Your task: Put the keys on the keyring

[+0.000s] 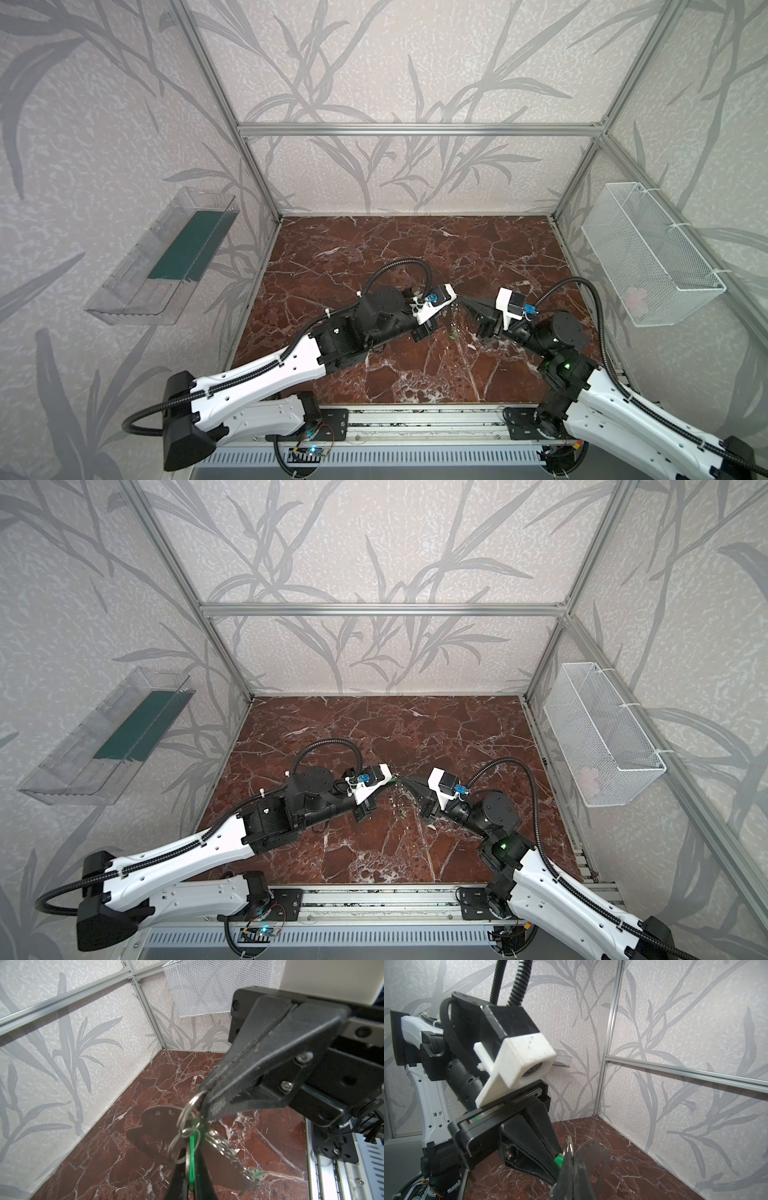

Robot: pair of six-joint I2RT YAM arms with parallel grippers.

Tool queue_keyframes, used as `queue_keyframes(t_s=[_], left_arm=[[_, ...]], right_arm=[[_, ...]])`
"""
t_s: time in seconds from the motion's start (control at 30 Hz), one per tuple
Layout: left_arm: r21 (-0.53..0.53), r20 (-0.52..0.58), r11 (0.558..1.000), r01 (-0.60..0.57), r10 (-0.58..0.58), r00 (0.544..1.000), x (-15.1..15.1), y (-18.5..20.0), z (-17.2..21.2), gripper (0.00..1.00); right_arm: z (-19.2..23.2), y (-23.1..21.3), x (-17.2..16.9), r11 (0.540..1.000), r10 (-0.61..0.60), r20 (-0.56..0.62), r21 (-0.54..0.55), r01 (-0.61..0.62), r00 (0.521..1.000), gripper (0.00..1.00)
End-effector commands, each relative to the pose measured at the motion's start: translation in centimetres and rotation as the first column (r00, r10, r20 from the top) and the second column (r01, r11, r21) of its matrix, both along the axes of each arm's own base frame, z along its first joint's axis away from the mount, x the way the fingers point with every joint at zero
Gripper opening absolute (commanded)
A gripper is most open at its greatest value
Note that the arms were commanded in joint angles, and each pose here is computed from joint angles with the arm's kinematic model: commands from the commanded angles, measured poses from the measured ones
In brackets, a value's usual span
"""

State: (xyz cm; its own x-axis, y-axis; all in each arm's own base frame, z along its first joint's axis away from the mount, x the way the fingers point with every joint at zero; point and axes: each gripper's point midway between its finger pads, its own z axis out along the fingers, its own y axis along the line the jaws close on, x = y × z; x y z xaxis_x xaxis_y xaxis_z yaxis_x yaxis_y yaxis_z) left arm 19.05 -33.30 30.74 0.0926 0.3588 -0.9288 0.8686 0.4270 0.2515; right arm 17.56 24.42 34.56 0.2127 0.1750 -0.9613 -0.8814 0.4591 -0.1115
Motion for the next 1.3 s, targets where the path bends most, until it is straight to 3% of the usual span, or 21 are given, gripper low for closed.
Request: queue_keyframes(t_s=[0.0, 0.5, 0.93, 1.27], left_arm=[[0.035, -0.011, 0.998, 0.05, -0.049, 0.999, -1.0, 0.2, -0.2, 0.0], [0.16, -0.158, 0.942, 0.296, -0.271, 0.949, -4.4, -0.2, -1.3, 0.0], [0.178, -0.281, 0.912, 0.37, -0.313, 0.907, -4.5, 0.2, -1.9, 0.0], [0.196, -0.311, 0.892, 0.408, -0.338, 0.888, -4.6, 0.0, -1.9, 0.0]], right_arm=[[1.6, -0.5, -0.6, 0.998, 0.008, 0.039, 0.059, -0.01, 0.999, 0.0], [1.6, -0.2, -1.8, 0.996, 0.07, 0.071, 0.053, -0.074, 0.995, 0.0], [1.8, -0.3, -3.4, 0.99, 0.127, 0.113, 0.051, -0.133, 0.986, 0.0], [1.1, 0.6, -4.1, 0.979, 0.203, 0.096, -0.006, -0.203, 0.975, 0.0]])
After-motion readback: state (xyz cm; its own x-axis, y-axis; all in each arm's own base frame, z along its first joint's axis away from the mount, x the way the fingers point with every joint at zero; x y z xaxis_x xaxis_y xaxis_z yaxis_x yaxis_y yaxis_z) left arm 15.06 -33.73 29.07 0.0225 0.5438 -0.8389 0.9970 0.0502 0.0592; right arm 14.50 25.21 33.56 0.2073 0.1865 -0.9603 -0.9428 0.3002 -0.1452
